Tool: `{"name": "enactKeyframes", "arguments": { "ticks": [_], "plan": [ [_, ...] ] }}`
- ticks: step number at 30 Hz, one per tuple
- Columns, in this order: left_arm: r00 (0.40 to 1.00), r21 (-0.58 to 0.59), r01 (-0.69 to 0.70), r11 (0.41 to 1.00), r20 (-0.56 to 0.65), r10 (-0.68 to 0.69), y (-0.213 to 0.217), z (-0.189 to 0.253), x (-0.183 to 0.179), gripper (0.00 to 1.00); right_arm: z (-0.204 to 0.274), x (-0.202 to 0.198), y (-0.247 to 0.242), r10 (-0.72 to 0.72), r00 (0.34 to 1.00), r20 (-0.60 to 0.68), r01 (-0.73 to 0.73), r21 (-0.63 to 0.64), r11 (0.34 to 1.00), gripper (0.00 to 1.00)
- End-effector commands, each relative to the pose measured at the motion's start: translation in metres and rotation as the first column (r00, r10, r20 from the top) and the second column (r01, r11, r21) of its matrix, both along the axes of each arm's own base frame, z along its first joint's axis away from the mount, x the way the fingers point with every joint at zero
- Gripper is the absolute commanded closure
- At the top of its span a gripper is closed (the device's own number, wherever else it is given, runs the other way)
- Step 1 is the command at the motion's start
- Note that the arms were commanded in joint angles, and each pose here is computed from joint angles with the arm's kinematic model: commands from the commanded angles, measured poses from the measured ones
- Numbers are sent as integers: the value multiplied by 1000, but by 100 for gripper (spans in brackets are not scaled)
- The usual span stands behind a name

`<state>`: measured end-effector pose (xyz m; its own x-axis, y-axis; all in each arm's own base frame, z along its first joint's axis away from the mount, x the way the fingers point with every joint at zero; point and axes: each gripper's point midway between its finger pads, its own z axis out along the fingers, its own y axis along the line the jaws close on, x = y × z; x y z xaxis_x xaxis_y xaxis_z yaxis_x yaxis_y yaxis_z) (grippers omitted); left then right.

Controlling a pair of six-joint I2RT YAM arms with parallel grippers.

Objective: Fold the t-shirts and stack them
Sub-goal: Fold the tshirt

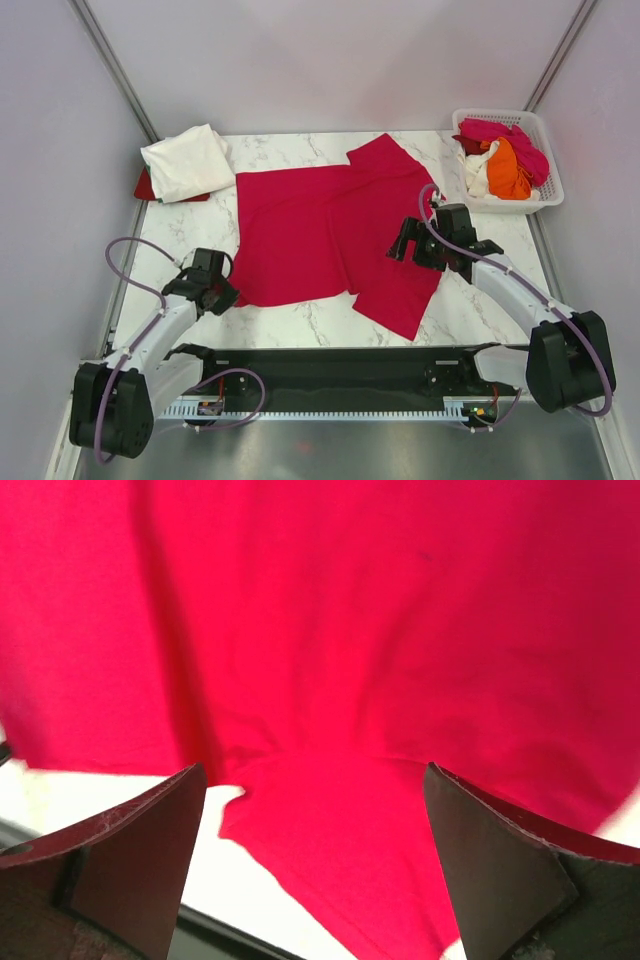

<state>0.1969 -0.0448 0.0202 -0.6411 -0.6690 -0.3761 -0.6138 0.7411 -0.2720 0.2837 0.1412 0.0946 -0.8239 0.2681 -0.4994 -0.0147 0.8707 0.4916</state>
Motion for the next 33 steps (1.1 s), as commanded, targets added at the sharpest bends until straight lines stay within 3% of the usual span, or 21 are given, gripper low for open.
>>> {"name": "enactKeyframes", "arguments": {
  "ticks": [1, 3, 6, 16, 33],
  "plan": [
    [996, 13, -6, 1000, 90, 4, 1, 18, 18, 98, 3, 2, -32, -195, 980, 32, 197, -74, 978, 2],
    [993, 16, 12, 1000, 117, -14, 0, 28, 24, 98, 1, -1, -55, -335, 941, 48, 338, -106, 935, 2],
    [991, -3, 30, 1000, 133, -29, -5, 35, 28, 98, 9, -14, -69, -406, 911, 70, 411, -95, 907, 2],
    [980, -20, 46, 999, 195, -41, -10, 59, 46, 98, -51, -109, -26, -300, 928, -223, 285, -97, 954, 2],
    [970, -16, 57, 998, 236, -51, -9, 60, 43, 98, -75, -170, 2, -208, 937, -280, 169, -159, 973, 3]
  ]
}}
